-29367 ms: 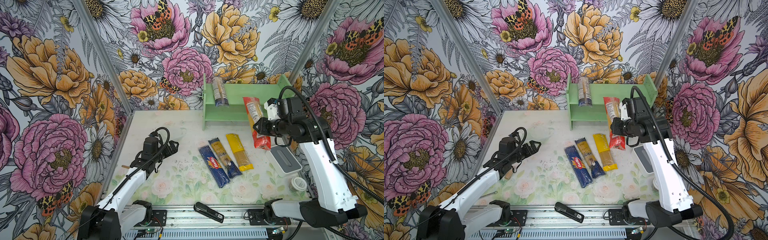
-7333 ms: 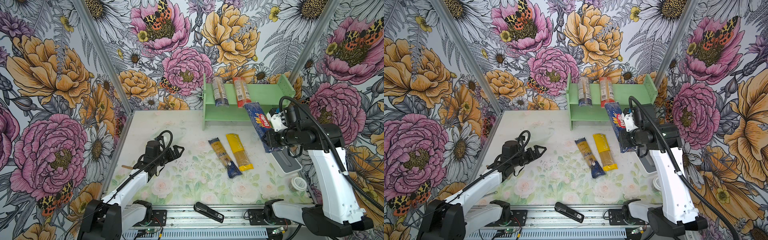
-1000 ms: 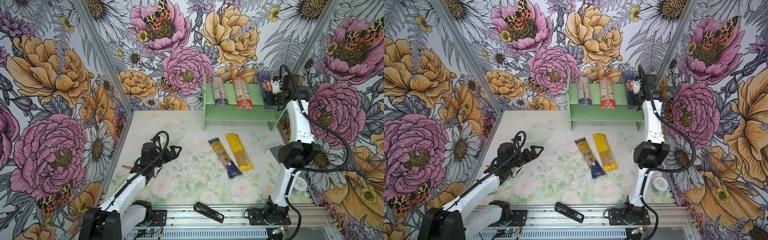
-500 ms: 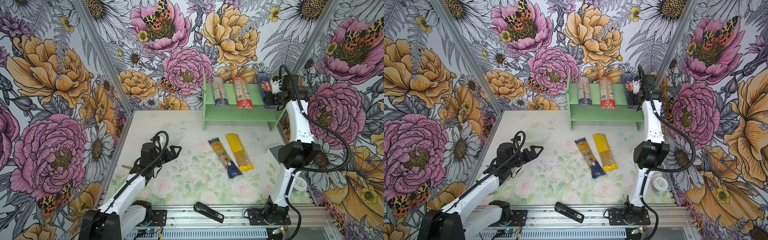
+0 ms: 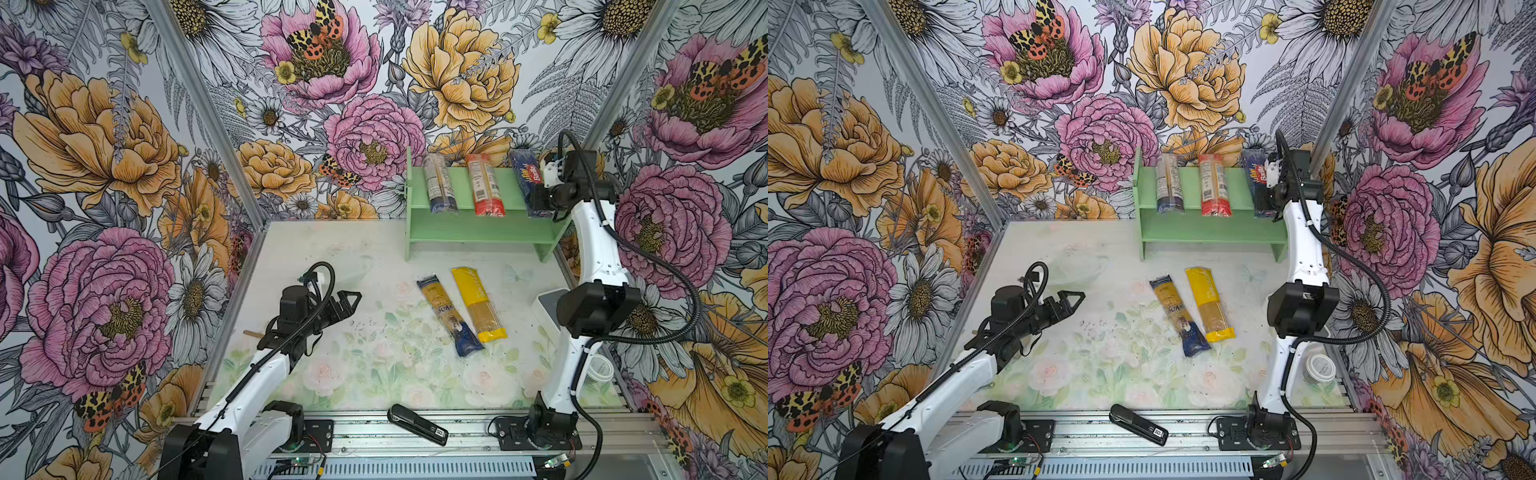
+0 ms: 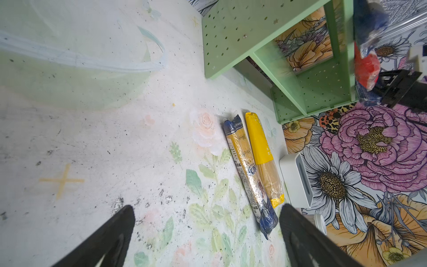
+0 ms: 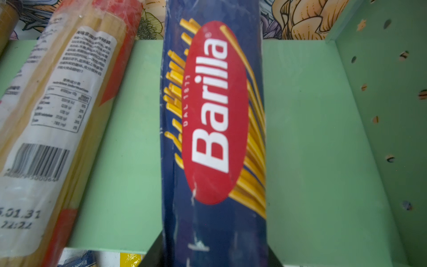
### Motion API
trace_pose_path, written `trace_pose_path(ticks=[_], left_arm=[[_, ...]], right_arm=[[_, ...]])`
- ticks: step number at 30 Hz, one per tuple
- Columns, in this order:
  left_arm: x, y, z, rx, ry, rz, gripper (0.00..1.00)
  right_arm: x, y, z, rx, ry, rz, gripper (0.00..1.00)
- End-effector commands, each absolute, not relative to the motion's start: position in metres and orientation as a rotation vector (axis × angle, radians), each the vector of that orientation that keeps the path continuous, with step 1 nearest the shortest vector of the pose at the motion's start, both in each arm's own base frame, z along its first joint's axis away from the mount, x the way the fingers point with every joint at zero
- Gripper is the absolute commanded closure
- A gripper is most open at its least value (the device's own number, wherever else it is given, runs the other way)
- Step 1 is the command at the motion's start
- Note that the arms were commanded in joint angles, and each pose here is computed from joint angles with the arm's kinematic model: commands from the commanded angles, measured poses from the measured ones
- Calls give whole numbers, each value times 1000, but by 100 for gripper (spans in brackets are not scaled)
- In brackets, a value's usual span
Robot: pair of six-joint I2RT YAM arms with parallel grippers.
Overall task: Place and organize the pasta boxes and bags onto the shelf
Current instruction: 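Open the right gripper and pull it back from the Barilla box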
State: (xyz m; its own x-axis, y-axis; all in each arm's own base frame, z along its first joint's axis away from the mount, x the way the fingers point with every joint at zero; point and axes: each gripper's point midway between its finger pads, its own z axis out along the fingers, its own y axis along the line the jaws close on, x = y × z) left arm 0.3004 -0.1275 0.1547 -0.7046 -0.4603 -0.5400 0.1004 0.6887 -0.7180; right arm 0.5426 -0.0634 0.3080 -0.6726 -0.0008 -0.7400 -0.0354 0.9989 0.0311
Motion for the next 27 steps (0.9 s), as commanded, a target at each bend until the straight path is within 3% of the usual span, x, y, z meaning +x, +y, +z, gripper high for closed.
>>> trace_pose_path(ticks=[1, 4, 7, 9, 27], left_arm=[[298, -124, 150, -286, 2162, -966, 1], [298, -124, 151, -287, 2161, -968, 1], [298, -124, 150, -289, 2163, -968, 1], [298, -123, 150, -288, 2162, -966, 1], [298, -124, 151, -287, 2156, -972, 1]], right_arm=[[552, -68, 317, -17, 2253, 30, 53], [552, -70, 317, -13, 2254, 19, 50], [551, -71, 318, -20, 2252, 11, 19], [550, -72, 319, -25, 2250, 3, 10], [519, -62, 386, -117, 2120, -31, 4]])
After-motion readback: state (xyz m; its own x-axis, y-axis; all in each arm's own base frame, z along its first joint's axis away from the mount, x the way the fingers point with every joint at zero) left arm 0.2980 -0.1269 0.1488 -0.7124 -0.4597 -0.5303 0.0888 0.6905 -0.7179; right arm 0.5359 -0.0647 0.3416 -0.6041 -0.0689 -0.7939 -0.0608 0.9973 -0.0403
